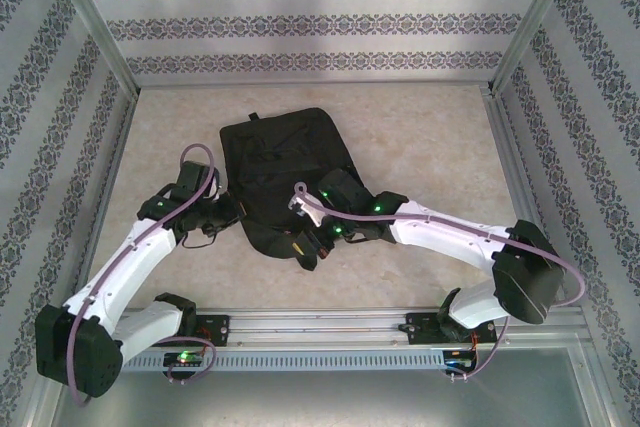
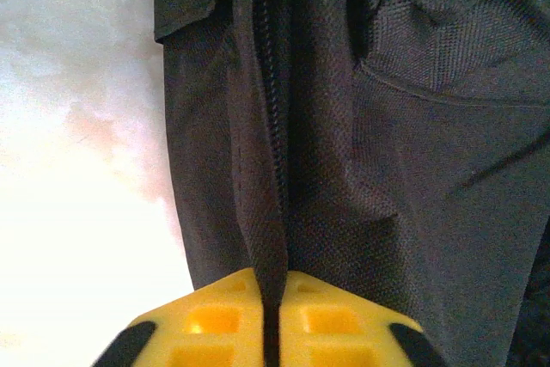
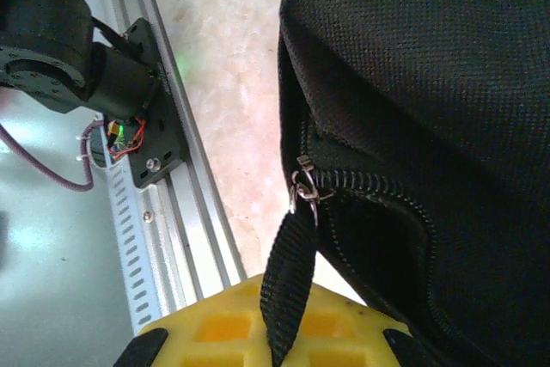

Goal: Pack the student bag

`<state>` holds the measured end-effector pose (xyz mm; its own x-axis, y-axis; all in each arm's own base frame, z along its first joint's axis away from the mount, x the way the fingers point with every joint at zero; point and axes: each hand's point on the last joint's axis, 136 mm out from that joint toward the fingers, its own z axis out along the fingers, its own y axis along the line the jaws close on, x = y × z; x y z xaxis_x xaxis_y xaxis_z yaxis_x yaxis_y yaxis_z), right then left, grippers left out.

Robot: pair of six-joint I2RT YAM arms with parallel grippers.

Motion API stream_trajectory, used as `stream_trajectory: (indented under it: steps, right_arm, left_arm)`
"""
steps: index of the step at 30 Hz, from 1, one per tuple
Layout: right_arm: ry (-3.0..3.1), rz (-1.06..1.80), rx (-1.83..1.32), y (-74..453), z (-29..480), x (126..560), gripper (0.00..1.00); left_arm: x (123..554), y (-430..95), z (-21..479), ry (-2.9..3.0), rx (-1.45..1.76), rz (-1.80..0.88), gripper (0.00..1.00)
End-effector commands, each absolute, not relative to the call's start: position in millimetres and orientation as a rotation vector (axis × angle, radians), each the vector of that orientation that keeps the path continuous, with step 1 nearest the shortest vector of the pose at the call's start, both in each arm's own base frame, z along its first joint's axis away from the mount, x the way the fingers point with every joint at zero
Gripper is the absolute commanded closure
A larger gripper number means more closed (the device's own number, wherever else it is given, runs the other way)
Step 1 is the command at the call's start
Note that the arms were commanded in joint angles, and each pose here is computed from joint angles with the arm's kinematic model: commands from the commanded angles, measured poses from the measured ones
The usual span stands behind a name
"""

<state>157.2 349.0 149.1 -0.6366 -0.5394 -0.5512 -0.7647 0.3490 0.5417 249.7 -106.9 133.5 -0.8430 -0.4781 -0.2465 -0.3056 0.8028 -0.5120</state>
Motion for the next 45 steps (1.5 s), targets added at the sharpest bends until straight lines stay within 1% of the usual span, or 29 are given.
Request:
stream_trajectory:
  steps: [1,2,3,4,5,7,10,13,16,22,28,36,38,41,44,45]
  right_arm:
    - [2.323,1.31,-1.187,371.3,165.6,146.3,1.0]
    - [2.329,1.308,-1.223,378.9,164.5,142.4,1.0]
    - [2.329,1.301,-1.263,386.1,163.7,138.1,1.0]
    - [2.328,1.298,-1.29,391.5,162.2,135.2,1.0]
    - [2.33,1.301,-1.309,397.1,160.5,132.9,1.0]
    - [2.336,1.302,-1.321,404.4,157.9,132.0,1.0]
    - [2.336,1.323,-1.324,411.0,155.1,131.7,1.0]
    - [2.332,1.336,-1.337,414.8,153.2,128.8,1.0]
    - [2.338,1.333,-1.341,416.1,150.1,128.3,1.0]
    - [2.335,1.312,-1.337,413.0,147.8,128.9,1.0]
    - [2.329,1.321,-1.333,413.7,147.4,128.9,1.0]
    - [2.328,1.327,-1.343,414.3,145.7,127.8,1.0]
    - [2.334,1.324,-1.346,413.2,144.3,127.3,1.0]
    - [2.351,1.314,-1.354,410.7,141.5,125.7,1.0]
    - [2.385,1.288,-1.361,402.8,136.6,123.4,1.0]
    - [2.397,1.278,-1.362,399.2,135.3,122.5,1.0]
  left_arm:
    - [253.4,-91.5,134.9,2.613,-0.669,-0.589,0.74]
    - [249.1,-94.6,135.3,2.619,-0.701,-0.626,0.68]
    - [243.5,-96.1,135.8,2.625,-0.733,-0.649,0.59]
    - [238.4,-96.0,137.5,2.626,-0.767,-0.659,0.54]
    - [230.8,-95.5,138.5,2.63,-0.809,-0.673,0.53]
    - [215.4,-94.4,140.7,2.627,-0.912,-0.699,0.52]
    - [191.8,-95.1,137.0,2.64,-1.042,-0.717,0.55]
    - [179.9,-104.0,132.0,2.648,-1.115,-0.759,0.56]
    - [180.3,-114.1,133.6,2.602,-1.139,-0.824,0.56]
    - [175.6,-129.9,124.1,2.66,-1.12,-0.779,0.58]
    - [184.0,-139.0,124.2,2.64,-1.094,-0.809,0.57]
    - [188.9,-149.3,110.5,2.652,-1.092,-0.839,0.57]
    - [191.6,-150.4,106.8,2.663,-1.072,-0.824,0.57]
    - [190.6,-149.0,99.4,2.705,-1.035,-0.774,0.64]
    - [185.8,-139.4,97.7,2.749,-0.971,-0.671,0.79]
    - [183.7,-134.9,98.4,2.762,-0.951,-0.632,0.85]
